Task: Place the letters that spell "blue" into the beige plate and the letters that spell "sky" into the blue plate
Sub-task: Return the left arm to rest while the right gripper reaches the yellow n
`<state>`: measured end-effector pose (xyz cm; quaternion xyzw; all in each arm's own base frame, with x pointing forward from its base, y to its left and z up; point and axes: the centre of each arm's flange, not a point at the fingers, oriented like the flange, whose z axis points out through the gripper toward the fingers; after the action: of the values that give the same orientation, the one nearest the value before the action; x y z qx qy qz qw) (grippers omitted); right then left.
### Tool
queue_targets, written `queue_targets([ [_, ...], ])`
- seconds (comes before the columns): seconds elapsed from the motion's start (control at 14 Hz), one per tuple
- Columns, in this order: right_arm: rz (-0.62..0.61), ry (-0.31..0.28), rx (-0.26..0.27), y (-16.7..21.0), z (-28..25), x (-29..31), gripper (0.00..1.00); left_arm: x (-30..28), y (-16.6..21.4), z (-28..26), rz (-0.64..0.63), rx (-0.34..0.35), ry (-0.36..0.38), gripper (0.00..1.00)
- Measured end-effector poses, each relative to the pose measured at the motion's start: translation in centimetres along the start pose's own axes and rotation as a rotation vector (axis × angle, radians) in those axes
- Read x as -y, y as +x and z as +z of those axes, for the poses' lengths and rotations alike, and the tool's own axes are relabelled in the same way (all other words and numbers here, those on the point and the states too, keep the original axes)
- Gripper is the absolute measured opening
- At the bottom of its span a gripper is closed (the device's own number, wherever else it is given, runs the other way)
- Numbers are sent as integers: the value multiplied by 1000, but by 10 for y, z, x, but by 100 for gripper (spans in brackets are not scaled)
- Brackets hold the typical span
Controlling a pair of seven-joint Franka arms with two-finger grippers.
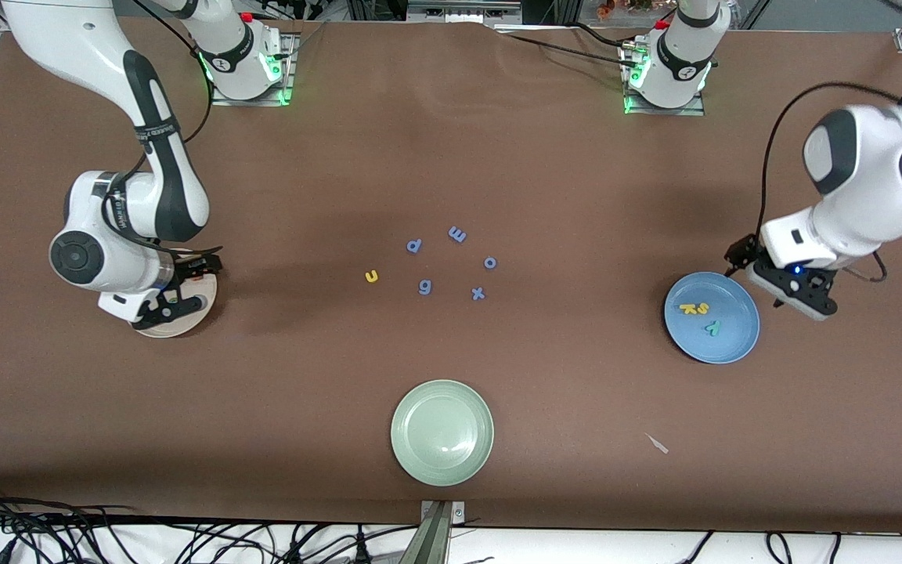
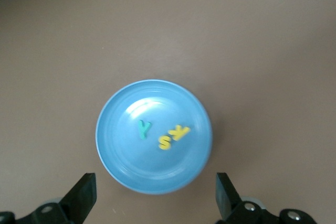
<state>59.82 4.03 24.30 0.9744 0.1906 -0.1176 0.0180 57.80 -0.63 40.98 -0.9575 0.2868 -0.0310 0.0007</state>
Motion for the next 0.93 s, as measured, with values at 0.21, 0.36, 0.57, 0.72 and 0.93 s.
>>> queue_targets([
  [0.21,-1,21,-29,24,-11,66,100,-35,-6,-72,-48,22,4,100],
  [0.36,-10,38,-41,36,-16,116,100,-41,-10,-119,-114,50,-4,100],
  [0.57,-56,62,-55,43,-20,177,100,-46,-12,-192,-248,66,-8,100],
  [0.72,-51,75,-77,46,-20,208,100,-47,-15,-217,-307,73,-9,100],
  [0.93,-3,91,-118,52,-11,251,100,-36,-20,-217,-354,81,-21,100],
])
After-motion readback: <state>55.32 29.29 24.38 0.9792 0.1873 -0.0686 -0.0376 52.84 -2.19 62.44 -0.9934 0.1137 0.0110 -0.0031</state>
